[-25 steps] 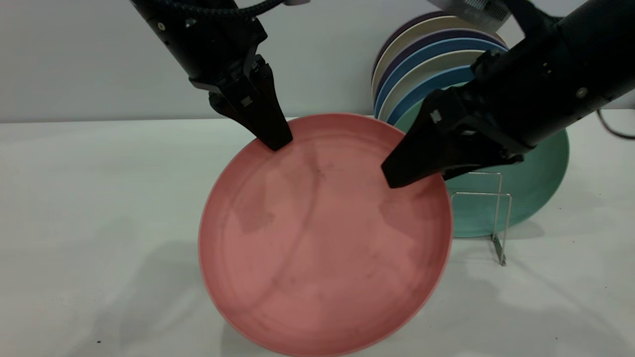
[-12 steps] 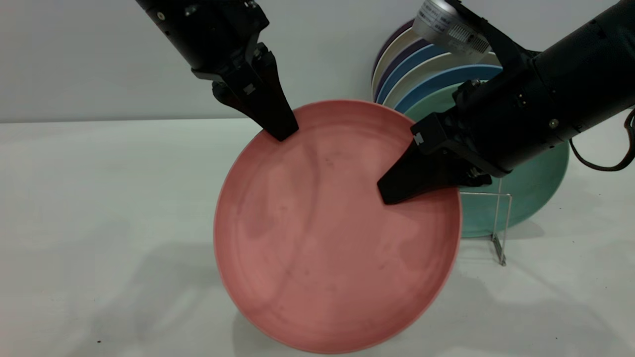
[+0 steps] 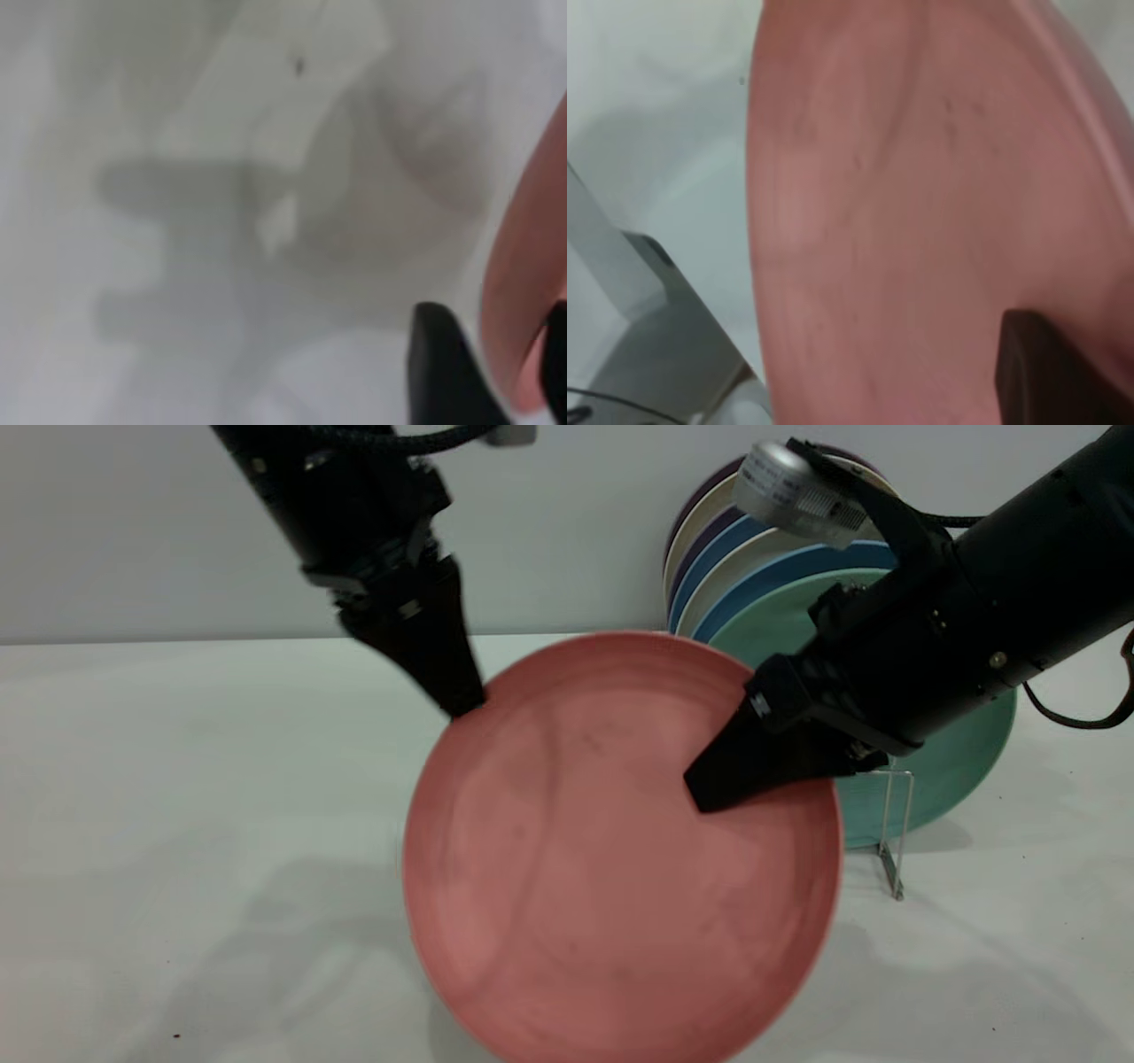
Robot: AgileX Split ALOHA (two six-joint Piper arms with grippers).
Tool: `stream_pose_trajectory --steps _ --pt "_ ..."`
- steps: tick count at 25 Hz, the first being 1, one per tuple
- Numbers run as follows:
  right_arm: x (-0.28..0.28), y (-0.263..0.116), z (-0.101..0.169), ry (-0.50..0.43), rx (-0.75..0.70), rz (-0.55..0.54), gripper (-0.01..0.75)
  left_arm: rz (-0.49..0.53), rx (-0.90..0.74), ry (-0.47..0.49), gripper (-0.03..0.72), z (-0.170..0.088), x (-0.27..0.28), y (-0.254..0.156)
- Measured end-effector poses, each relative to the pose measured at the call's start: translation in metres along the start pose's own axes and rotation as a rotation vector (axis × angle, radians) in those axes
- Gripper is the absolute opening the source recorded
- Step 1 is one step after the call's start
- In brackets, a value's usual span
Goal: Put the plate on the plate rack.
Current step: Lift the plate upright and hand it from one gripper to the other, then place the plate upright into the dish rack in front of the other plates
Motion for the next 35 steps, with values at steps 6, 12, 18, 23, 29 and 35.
stream_pose_trajectory --steps 6,12,18,23,29,35 --pt "0.006 -0.003 0.0 -0.023 0.079 0.038 0.106 0.127 0.267 0.115 0.628 0.036 0.012 -0.038" --pt "0.032 0.005 0.008 -0.077 0.176 0.035 0.106 0.128 0.472 0.15 0.576 0.067 0.026 -0.069" --pt "0.065 0.012 0.018 -0.152 0.297 0.036 0.106 0.111 0.627 0.17 0.483 0.084 0.035 -0.087" --pt "0.093 0.017 0.025 -0.228 0.41 0.031 0.106 0.101 0.663 0.178 0.457 0.086 0.036 -0.088" --pt "0.114 0.025 0.03 -0.301 0.555 0.037 0.106 0.083 0.7 0.191 0.454 0.088 0.036 -0.087" --pt "0.119 0.025 0.036 -0.376 0.78 0.103 0.106 0.079 0.706 0.194 0.454 0.089 0.036 -0.087"
Point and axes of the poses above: a point on each arm's last joint axis where the gripper is mounted, x pointing back along that axis away from the gripper, z along the wrist's bending axis when the last joint is at zero, y = z × x, the point moved 5 cm from there along -x, pointing out along that axis toward the gripper, and after that the axes turned 1 degree about x, right-handed, at the moved point
